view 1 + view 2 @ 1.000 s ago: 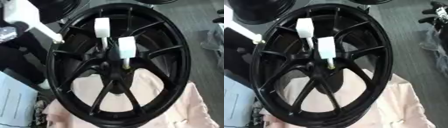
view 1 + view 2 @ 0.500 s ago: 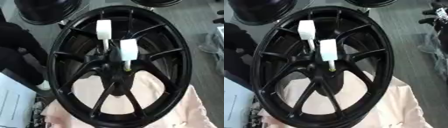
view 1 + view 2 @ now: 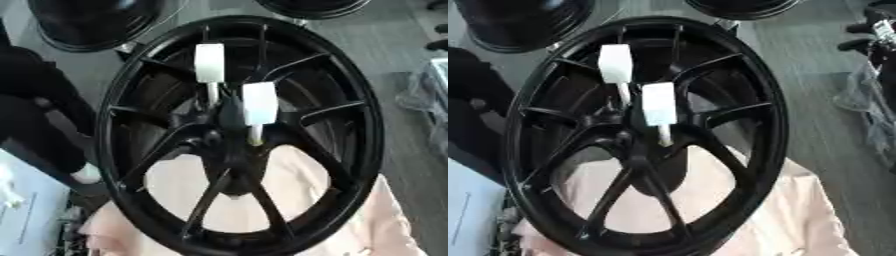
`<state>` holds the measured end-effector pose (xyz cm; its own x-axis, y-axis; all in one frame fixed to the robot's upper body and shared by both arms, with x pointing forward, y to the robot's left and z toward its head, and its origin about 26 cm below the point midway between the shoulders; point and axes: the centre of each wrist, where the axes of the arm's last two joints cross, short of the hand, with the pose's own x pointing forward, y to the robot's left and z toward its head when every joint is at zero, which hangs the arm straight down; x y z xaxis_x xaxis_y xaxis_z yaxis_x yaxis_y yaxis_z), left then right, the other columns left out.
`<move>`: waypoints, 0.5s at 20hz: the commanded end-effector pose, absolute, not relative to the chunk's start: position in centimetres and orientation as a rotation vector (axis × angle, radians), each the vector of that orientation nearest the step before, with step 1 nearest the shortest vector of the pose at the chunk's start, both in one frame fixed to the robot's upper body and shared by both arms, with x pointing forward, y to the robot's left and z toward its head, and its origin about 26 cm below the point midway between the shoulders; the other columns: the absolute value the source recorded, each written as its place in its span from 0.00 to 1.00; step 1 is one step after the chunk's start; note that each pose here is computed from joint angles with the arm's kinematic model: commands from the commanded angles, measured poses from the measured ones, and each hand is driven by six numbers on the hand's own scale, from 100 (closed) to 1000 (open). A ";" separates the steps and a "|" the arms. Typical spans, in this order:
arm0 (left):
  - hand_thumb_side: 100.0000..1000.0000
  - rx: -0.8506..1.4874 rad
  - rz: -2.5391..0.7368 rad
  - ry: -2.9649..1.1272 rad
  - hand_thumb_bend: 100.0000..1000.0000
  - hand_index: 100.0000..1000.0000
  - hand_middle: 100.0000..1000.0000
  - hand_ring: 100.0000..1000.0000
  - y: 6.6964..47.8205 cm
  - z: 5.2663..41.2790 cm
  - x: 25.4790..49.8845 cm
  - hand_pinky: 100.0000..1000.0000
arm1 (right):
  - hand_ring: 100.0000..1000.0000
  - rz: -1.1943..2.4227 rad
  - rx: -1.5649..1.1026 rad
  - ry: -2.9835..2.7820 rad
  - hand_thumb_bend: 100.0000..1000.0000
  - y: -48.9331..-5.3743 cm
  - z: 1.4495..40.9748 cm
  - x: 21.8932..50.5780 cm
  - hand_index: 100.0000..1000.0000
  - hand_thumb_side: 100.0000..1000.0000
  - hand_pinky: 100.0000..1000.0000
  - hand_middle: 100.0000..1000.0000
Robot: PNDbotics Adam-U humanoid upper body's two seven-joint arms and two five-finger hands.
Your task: Pull the pin out of the wheel hub.
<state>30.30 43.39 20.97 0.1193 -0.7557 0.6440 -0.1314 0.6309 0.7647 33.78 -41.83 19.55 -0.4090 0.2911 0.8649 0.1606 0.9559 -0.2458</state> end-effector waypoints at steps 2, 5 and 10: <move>0.67 0.748 -0.308 -1.693 0.00 0.83 0.63 0.66 42.2 24.0 30.3 0.62 | 0.63 0.161 -0.353 -2.028 0.00 -42.3 20.9 33.5 0.89 0.70 0.94 0.69; 0.64 0.446 -0.024 -1.981 0.00 0.80 0.61 0.65 39.5 24.2 30.9 0.59 | 0.63 0.153 -0.346 -2.032 0.00 -42.2 20.9 33.5 0.89 0.69 0.94 0.69; 0.67 0.096 0.227 -2.131 0.02 0.81 0.63 0.67 36.4 23.0 32.4 0.61 | 0.63 0.130 -0.332 -2.048 0.00 -42.0 21.0 33.7 0.89 0.71 0.94 0.69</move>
